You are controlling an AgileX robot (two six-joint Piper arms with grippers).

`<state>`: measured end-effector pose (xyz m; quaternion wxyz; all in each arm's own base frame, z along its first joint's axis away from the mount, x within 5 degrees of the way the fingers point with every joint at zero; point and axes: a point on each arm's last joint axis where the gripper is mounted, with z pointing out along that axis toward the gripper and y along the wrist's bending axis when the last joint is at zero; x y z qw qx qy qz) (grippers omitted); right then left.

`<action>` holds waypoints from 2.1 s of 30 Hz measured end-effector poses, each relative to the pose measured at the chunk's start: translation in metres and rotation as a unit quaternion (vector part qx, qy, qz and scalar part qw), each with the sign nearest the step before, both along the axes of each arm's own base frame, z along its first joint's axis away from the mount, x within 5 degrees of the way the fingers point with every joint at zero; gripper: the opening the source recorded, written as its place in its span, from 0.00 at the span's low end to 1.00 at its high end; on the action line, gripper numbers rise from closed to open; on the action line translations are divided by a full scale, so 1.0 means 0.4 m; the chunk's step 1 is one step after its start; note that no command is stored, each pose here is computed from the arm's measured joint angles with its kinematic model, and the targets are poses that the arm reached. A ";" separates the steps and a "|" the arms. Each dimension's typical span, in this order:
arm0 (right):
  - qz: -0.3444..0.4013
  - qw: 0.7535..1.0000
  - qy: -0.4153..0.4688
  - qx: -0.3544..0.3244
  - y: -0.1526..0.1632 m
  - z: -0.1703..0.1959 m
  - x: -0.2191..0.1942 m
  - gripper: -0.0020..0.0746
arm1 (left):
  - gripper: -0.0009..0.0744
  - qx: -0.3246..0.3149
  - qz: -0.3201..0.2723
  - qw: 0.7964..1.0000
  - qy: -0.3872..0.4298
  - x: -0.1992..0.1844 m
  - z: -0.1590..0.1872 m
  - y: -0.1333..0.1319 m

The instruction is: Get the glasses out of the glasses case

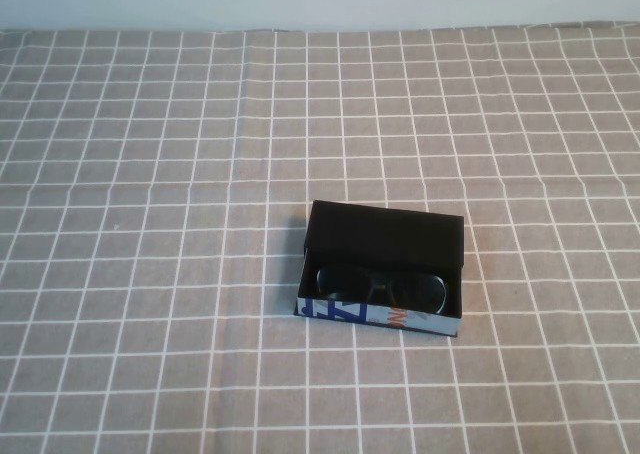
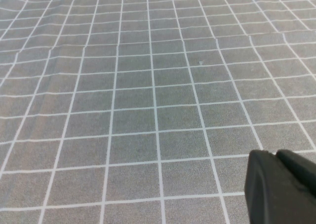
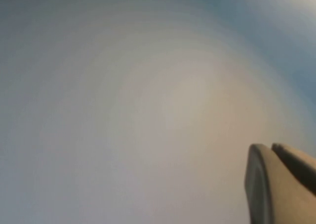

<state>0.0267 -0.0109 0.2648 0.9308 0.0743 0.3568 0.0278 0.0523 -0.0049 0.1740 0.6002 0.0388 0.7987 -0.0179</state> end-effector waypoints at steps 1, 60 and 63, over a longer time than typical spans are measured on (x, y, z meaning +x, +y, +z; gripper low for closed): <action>0.007 1.000 -0.013 0.007 0.000 0.010 -0.006 0.00 | 0.01 0.000 0.000 1.000 0.000 0.000 0.000 0.000; 0.346 0.362 0.673 -0.544 0.634 -0.031 0.720 0.42 | 0.01 0.000 0.000 1.000 0.000 0.000 0.000 0.000; 0.338 0.356 0.677 -0.549 0.645 -0.066 0.739 0.41 | 0.01 0.000 0.000 1.000 0.000 0.000 0.000 0.000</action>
